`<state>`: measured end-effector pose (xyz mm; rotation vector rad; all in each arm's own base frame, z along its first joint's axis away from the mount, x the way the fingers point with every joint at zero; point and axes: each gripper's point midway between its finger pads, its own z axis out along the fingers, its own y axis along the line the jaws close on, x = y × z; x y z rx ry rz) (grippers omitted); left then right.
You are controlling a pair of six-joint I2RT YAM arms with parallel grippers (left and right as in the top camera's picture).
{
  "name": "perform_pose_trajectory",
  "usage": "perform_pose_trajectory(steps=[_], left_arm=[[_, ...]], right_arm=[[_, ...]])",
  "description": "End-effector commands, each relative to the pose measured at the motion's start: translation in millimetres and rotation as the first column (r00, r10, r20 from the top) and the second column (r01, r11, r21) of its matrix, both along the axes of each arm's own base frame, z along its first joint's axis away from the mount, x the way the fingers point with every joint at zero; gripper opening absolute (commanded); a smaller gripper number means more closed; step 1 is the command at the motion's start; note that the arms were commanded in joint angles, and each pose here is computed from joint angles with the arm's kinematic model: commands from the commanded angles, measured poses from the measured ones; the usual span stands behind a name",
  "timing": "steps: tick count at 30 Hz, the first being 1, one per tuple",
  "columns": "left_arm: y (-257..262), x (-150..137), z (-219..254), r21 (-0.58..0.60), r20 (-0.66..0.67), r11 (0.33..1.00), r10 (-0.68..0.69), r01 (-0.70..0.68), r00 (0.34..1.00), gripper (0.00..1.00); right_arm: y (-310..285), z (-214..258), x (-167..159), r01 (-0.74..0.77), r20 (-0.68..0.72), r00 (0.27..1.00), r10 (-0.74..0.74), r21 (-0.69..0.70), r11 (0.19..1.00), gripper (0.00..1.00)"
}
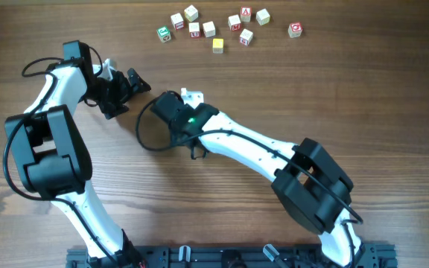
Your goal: Form a circle
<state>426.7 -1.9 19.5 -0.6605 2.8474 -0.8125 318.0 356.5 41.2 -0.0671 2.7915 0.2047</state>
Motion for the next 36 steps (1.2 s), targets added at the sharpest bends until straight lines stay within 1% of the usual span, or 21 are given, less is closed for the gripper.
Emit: perform_pose_trajectory(steps=[1, 9, 12, 17, 19, 22, 25, 26, 30, 31, 32, 33, 34, 36], left_arm=[[8, -13, -23, 0.052, -0.068, 0.999, 0.005, -0.002, 0.998, 1.0], [8, -13, -23, 0.051, -0.068, 0.999, 0.005, -0.002, 0.998, 1.0], [8, -13, -23, 0.052, -0.068, 0.999, 0.005, -0.002, 0.998, 1.0], [8, -13, -23, 0.052, -0.068, 0.999, 0.005, -0.002, 0.998, 1.0], [8, -13, -23, 0.051, -0.068, 0.999, 0.005, -0.002, 0.998, 1.0], [8, -13, -23, 0.051, -0.068, 0.999, 0.005, -0.002, 0.998, 1.0], [8, -13, -23, 0.052, -0.067, 0.999, 0.005, -0.002, 0.998, 1.0], [8, -13, -23, 0.051, -0.068, 0.999, 0.005, -0.002, 0.998, 1.0], [8, -13, -23, 0.052, -0.068, 0.999, 0.005, -0.002, 0.998, 1.0], [8, -13, -23, 0.052, -0.068, 0.999, 0.005, -0.002, 0.998, 1.0], [8, -13, -23, 0.051, -0.068, 0.999, 0.005, -0.002, 0.998, 1.0], [8, -13, -23, 0.052, -0.068, 0.999, 0.005, -0.002, 0.998, 1.0], [8, -13, -23, 0.051, -0.068, 0.999, 0.005, -0.002, 0.998, 1.0], [8, -13, -23, 0.052, -0.068, 0.999, 0.005, -0.002, 0.998, 1.0]], right_arm=[[-6, -13, 13, 0.035, 0.005, 0.999, -0.035, -0.025, 0.999, 0.22], [-6, -24, 19, 0.03, 0.003, 1.0, -0.03, -0.024, 0.999, 0.22], [-5, -27, 19, 0.03, 0.003, 1.0, -0.03, -0.025, 0.999, 0.29], [-7, -29, 23, 0.038, 0.003, 0.999, -0.038, -0.023, 0.999, 0.29], [-10, -30, 25, 0.044, 0.002, 0.999, -0.044, -0.024, 0.999, 0.35], [-10, -30, 25, 0.046, 0.003, 0.999, -0.046, -0.024, 0.999, 0.36], [-10, -30, 25, 0.045, 0.003, 0.999, -0.045, -0.024, 0.999, 0.43], [-10, -30, 25, 0.045, 0.003, 0.999, -0.045, -0.024, 0.999, 0.44], [-9, -30, 24, 0.043, -0.002, 0.999, -0.043, -0.021, 0.999, 0.44], [-8, -30, 23, 0.041, -0.006, 0.999, -0.041, -0.018, 0.999, 0.42], [-8, -30, 23, 0.039, -0.01, 0.999, -0.039, -0.015, 0.999, 0.36], [-7, -30, 23, 0.038, -0.012, 0.999, -0.039, -0.013, 0.999, 0.31], [-7, -30, 23, 0.038, -0.012, 0.999, -0.038, -0.013, 0.999, 0.28], [-7, -30, 23, 0.035, -0.011, 0.999, -0.035, -0.014, 0.999, 0.26]])
